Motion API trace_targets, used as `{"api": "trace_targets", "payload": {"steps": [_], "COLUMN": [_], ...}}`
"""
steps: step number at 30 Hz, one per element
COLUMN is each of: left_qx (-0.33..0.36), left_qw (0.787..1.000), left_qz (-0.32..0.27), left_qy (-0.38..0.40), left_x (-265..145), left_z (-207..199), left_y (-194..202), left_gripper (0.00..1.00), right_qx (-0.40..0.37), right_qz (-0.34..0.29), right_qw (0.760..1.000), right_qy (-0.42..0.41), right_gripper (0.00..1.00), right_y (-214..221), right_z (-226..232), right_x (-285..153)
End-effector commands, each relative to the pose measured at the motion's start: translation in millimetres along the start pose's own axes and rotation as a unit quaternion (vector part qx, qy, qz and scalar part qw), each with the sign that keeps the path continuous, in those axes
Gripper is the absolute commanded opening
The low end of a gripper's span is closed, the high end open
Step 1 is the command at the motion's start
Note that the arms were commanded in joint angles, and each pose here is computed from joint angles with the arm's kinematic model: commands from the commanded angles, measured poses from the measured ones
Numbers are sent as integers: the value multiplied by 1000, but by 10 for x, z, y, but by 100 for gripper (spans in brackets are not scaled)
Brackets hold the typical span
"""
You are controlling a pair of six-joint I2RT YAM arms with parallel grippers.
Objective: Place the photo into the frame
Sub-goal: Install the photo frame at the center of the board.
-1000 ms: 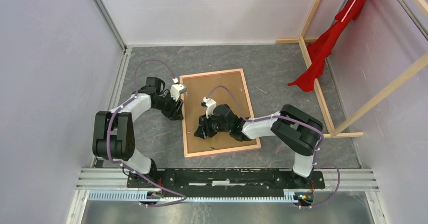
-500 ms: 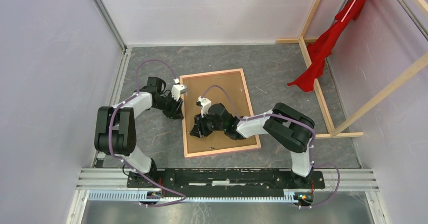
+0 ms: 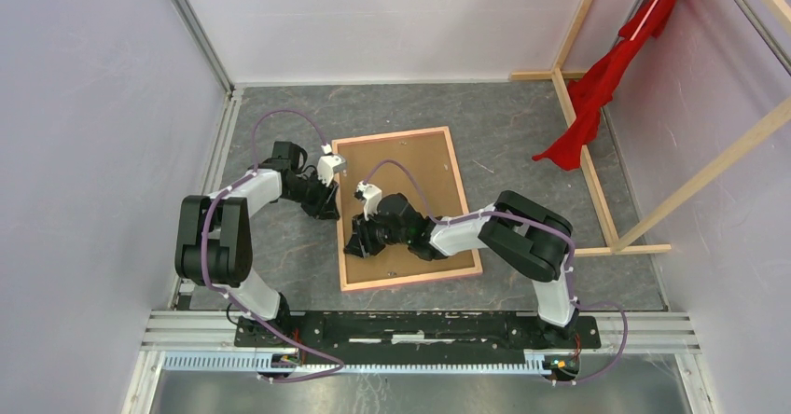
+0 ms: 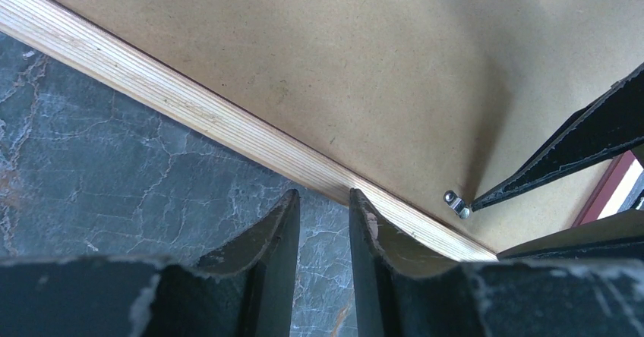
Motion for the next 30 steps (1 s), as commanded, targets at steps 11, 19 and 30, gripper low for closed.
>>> {"api": "trace_targets", "payload": {"steps": [11,19,30], "left_qx": [33,34,35], "left_qw": [999,999,999], "left_qz": [-1,-2,1], "left_qy": [-15,-14,-13], "left_x": [24,7,11], "left_z": [80,73,64], "left_y": [-49,-75,-38], "left_gripper": [36,36,36], "right_qx": [8,16,27], "right_qz": [-4,-7,-13], "right_qw": [1000,1000,999], "right_qy": [11,20,24], "right_gripper": [38,36,34], "right_y": [-33,-24,-37], "right_z": [-62,-151,-245], "right_x": [115,141,175]}}
Point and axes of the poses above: each gripper's point midway between its finger pads, its own x axis out along the fingers, its own z axis along the line the jaws close on, y = z × x, the point moved 7 cm from there along -x, back along the fingers, and after that the axes turned 14 degrees about -x, right-handed, at the moved point
